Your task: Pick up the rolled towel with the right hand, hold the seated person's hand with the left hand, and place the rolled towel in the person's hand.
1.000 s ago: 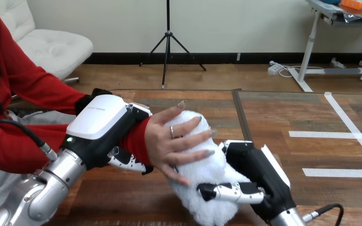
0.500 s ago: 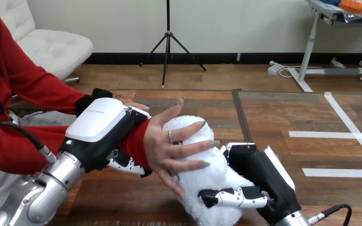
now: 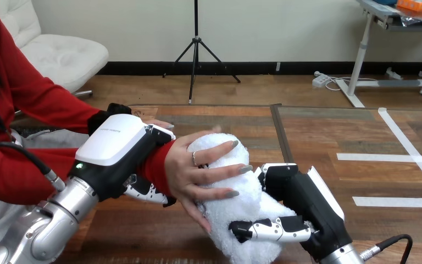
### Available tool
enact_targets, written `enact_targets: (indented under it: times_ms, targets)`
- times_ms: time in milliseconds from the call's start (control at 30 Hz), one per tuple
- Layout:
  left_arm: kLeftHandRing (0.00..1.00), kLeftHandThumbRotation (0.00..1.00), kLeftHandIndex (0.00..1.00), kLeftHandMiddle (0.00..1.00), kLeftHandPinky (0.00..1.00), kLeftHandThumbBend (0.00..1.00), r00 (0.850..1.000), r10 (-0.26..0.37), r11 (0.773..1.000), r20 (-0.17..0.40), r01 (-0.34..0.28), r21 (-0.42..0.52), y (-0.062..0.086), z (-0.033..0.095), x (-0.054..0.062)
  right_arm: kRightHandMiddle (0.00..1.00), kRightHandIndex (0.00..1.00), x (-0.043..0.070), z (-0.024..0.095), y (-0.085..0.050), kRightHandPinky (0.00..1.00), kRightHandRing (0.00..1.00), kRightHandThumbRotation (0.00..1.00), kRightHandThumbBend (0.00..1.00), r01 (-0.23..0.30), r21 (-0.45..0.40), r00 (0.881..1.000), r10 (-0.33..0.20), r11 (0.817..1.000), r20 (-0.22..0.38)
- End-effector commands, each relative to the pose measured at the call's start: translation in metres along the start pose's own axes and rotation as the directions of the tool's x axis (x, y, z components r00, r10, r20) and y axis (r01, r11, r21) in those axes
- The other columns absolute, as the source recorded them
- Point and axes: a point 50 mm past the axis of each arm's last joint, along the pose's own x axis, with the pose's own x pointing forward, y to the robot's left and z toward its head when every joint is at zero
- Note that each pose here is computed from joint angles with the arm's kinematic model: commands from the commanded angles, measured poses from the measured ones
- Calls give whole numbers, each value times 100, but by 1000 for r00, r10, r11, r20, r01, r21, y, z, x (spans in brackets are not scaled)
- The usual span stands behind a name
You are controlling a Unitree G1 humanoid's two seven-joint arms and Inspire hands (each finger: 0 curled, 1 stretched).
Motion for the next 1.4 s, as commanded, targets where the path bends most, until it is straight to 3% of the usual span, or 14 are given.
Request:
enact_targets:
  times_ms: [0, 867, 1367]
  targets:
    - [34, 0, 41, 39, 31, 85, 967, 154, 988, 203, -156, -7, 32, 36, 34, 11, 10, 44, 86, 7, 3, 7, 0, 56, -47, -167, 878, 121, 985, 464]
    - [36, 2, 42, 40, 33, 85, 966, 159, 987, 205, -161, -7, 32, 35, 36, 12, 10, 54, 81, 6, 4, 8, 0, 56, -55, -144, 883, 115, 988, 454]
    - [37, 5, 44, 42, 34, 86, 963, 167, 986, 210, -169, -8, 32, 34, 34, 13, 12, 58, 73, 5, 4, 9, 0, 59, -30, -54, 911, 49, 998, 409]
